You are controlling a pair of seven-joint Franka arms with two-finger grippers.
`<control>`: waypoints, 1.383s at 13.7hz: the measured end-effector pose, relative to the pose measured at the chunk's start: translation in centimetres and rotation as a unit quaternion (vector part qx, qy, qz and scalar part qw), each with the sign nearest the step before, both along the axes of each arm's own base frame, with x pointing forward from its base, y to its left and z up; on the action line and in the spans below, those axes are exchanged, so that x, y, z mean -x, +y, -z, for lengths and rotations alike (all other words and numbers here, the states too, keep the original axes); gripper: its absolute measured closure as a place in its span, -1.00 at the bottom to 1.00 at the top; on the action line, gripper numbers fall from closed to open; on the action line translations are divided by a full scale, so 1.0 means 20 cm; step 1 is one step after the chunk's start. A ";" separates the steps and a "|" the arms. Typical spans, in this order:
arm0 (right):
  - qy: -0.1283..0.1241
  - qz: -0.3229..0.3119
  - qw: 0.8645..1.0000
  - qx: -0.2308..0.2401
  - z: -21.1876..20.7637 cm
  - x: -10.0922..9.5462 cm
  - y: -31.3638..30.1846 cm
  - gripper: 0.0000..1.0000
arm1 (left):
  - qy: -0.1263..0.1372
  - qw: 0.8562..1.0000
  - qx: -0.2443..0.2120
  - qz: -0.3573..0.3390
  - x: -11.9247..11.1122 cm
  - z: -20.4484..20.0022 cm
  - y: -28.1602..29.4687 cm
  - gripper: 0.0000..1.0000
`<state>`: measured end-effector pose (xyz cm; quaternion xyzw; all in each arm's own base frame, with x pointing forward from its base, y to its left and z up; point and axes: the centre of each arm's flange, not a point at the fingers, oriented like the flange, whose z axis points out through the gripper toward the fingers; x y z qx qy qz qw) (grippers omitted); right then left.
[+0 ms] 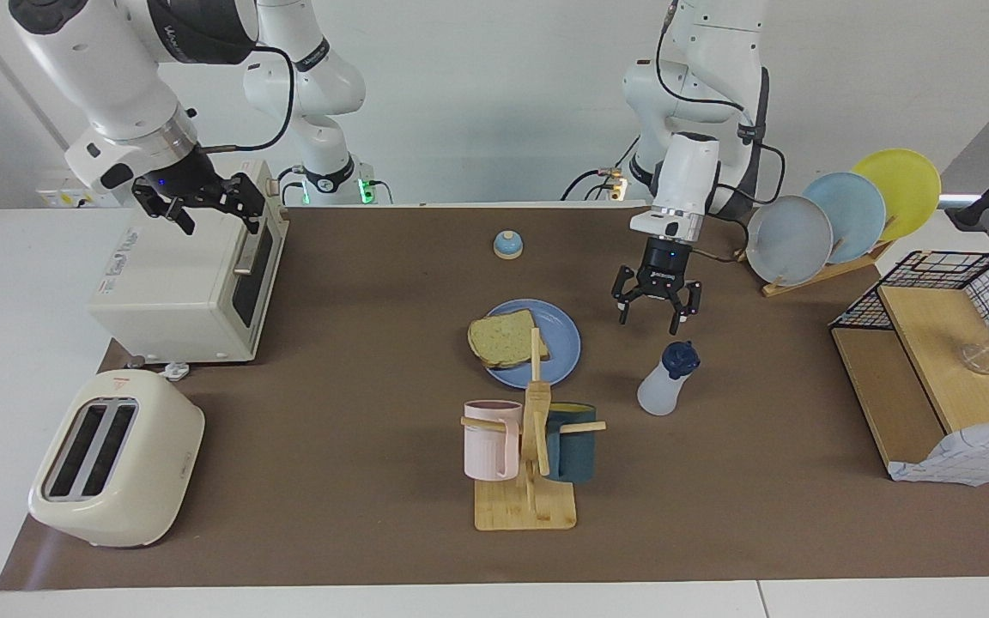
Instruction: Put bread on plate and add seasoning
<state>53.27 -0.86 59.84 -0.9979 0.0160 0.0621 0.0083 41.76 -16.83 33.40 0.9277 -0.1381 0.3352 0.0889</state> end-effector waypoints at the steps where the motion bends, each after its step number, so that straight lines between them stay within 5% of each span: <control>1: 0.000 0.000 1.000 0.000 0.00 0.00 0.00 -1.00 | 0.013 1.000 -0.007 0.008 0.03 -0.04 -0.04 -1.00; 8: 0.000 0.000 1.000 0.000 0.00 0.00 0.00 -1.00 | 0.082 0.996 -0.035 0.021 0.15 -0.46 -0.21 -1.00; 13: 0.000 0.000 1.000 0.000 0.00 0.00 0.00 -1.00 | 0.157 0.984 -0.089 -0.007 0.03 -0.78 -0.18 -1.00; 19: 0.000 0.000 1.000 0.000 0.00 0.00 0.00 -1.00 | 0.210 0.970 -0.109 -0.057 -0.14 -1.02 -0.07 -1.00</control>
